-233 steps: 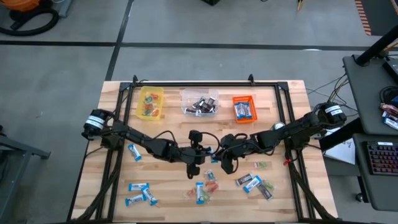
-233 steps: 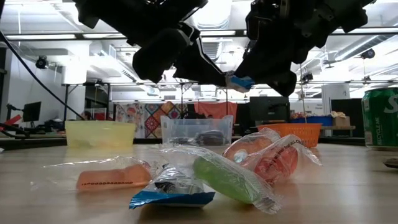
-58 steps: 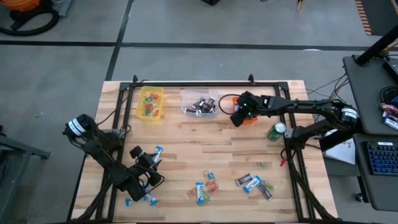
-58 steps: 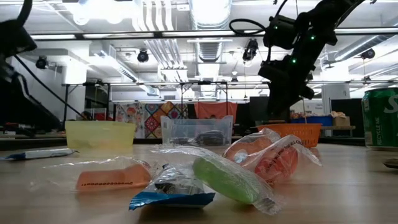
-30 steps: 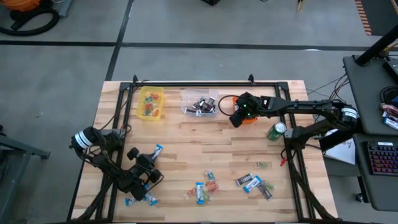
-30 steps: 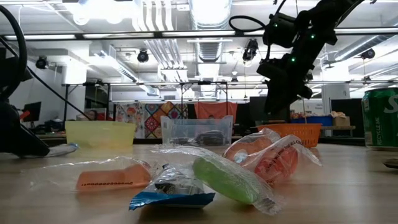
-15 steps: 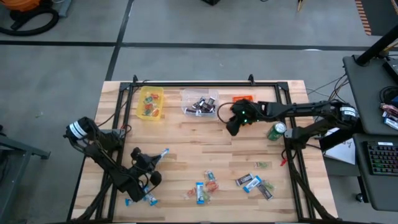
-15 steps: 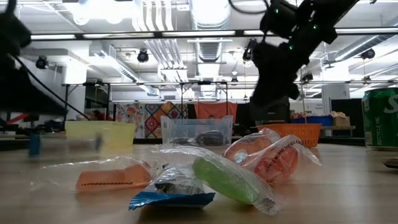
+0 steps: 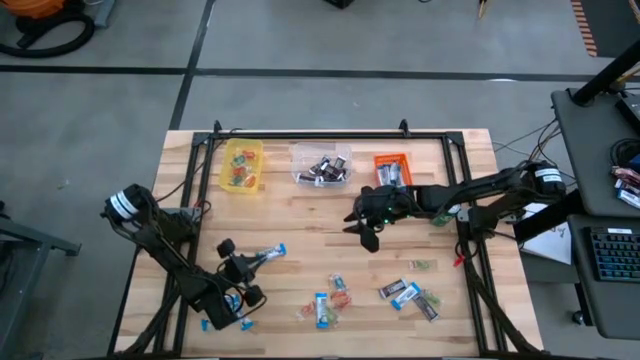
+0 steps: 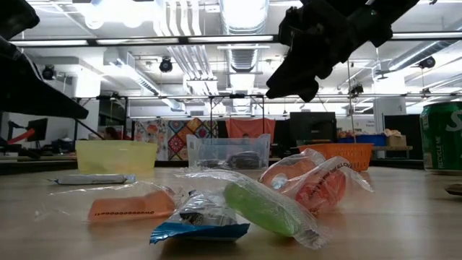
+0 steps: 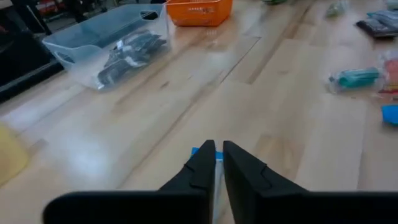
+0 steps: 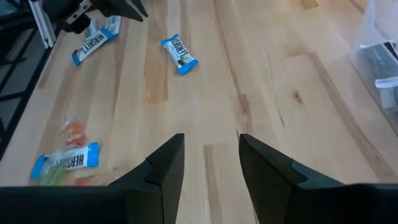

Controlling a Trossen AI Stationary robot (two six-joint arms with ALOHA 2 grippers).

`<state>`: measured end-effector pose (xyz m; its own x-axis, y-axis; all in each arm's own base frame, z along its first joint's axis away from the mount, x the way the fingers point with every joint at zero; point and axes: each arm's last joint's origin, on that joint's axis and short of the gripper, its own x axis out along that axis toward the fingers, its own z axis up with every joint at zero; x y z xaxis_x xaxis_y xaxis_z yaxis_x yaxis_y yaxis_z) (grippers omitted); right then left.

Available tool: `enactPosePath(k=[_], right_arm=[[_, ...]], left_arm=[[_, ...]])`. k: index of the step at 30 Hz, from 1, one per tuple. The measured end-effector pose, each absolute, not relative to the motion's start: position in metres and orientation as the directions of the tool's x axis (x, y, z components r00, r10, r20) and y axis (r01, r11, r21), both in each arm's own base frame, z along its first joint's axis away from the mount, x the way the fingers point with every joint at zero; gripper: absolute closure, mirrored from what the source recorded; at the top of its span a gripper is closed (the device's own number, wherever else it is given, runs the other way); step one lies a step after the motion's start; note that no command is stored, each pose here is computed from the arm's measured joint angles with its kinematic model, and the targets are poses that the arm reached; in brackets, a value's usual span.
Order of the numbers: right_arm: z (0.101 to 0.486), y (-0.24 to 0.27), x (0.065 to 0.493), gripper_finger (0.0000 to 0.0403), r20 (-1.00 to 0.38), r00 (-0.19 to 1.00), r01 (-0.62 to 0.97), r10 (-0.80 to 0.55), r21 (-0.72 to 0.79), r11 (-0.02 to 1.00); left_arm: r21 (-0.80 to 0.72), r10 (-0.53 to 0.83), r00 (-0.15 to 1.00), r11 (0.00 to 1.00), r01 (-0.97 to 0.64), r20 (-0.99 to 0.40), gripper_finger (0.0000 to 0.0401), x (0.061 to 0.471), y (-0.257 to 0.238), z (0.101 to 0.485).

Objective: Organize candy in baskets
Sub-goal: Put the white chocolate bar chocolate into the orange bin

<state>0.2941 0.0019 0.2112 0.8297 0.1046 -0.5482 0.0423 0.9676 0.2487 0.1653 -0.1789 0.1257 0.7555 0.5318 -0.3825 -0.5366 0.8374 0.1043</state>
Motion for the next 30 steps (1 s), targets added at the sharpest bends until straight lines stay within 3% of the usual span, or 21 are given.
enactPosePath(k=[7, 17, 24, 27, 30], right_arm=[[0.212, 0.002, 0.294, 0.0259, -0.544, 0.833, 0.041, 0.101, 0.242, 0.969], [0.214, -0.001, 0.296, 0.0259, -0.523, 0.847, 0.043, 0.092, 0.242, 0.969], [0.214, -0.006, 0.296, 0.0259, -0.519, 0.853, 0.085, 0.045, 0.224, 0.971], [0.215, -0.006, 0.297, 0.0259, -0.509, 0.86, 0.084, 0.042, 0.223, 0.971], [0.215, -0.005, 0.297, 0.0259, -0.511, 0.858, 0.082, 0.046, 0.226, 0.971]], left_arm=[[0.076, 0.508, 0.765, 0.848, -0.524, -0.396, 0.0336, 0.149, -0.166, 0.118], [-0.065, 0.326, 0.85, 0.921, -0.385, -0.414, 0.0397, 0.138, -0.145, 0.122], [-0.12, -0.004, 0.936, 0.992, -0.041, -0.353, 0.04, 0.153, -0.129, 0.153], [-0.115, -0.022, 0.932, 0.993, -0.021, -0.361, 0.0401, 0.153, -0.105, 0.145], [-0.215, -0.062, 0.935, 0.976, -0.015, -0.349, 0.04, 0.155, -0.091, 0.142]])
